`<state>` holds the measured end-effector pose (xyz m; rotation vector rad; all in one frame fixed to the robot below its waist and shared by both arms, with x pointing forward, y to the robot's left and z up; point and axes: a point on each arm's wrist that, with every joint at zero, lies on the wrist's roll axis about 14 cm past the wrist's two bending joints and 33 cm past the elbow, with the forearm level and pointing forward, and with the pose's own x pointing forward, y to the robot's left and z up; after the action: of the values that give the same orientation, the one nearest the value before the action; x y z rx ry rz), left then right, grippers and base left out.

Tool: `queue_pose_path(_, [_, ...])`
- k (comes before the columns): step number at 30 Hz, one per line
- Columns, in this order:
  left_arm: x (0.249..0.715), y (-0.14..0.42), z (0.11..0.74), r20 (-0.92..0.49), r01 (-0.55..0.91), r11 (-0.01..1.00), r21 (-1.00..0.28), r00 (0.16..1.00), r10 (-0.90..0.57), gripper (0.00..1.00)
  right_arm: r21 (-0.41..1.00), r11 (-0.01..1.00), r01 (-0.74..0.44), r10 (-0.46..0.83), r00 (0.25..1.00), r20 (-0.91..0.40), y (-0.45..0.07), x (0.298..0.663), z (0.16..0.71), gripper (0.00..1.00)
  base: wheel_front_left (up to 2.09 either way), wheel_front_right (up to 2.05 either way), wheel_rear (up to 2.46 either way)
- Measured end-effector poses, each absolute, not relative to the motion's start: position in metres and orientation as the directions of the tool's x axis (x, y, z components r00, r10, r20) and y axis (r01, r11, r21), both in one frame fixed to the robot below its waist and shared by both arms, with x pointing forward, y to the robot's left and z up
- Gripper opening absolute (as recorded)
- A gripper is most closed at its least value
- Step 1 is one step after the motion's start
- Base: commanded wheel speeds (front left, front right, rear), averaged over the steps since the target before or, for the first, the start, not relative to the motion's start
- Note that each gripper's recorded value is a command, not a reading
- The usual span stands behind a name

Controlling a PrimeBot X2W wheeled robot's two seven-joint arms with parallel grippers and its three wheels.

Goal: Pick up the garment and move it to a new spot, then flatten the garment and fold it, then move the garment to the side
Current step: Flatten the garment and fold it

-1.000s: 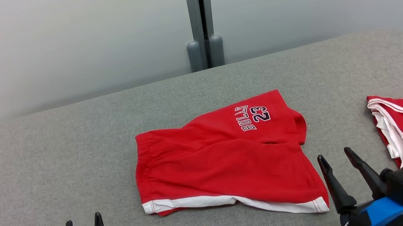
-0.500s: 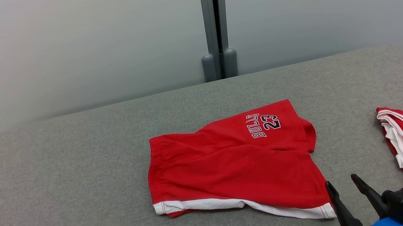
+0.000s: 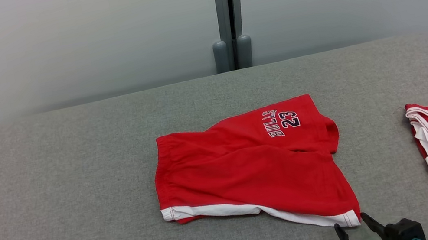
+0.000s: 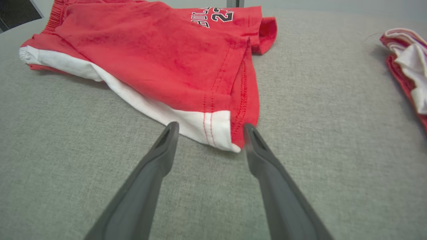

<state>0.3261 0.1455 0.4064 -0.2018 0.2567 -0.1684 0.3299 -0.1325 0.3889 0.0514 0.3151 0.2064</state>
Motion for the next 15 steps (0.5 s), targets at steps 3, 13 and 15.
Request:
queue_pose_path(3, [0.326, 0.147, 0.404, -0.242, 0.13, 0.964, -0.23, 0.952, -0.186, 1.0, 0.076, 0.976, -0.205, 0.219, 0.922, -0.319, -0.13, 0.332, 0.384, 1.0, 0.0, 0.0, 0.0])
queue_pose_path(13, [0.331, 0.156, 0.399, -0.26, 0.117, 0.962, -0.245, 0.948, -0.182, 1.0, 0.056, 0.96, -0.276, 0.277, 0.889, -0.363, -0.113, 0.345, 0.371, 1.0, 0.0, 0.0, 0.0])
queue_pose_path(15, [0.333, 0.153, 0.398, -0.263, 0.131, 0.959, -0.251, 0.944, -0.198, 1.0, 0.056, 0.958, -0.28, 0.281, 0.889, -0.362, -0.112, 0.349, 0.371, 0.94, 0.0, 0.0, 0.0])
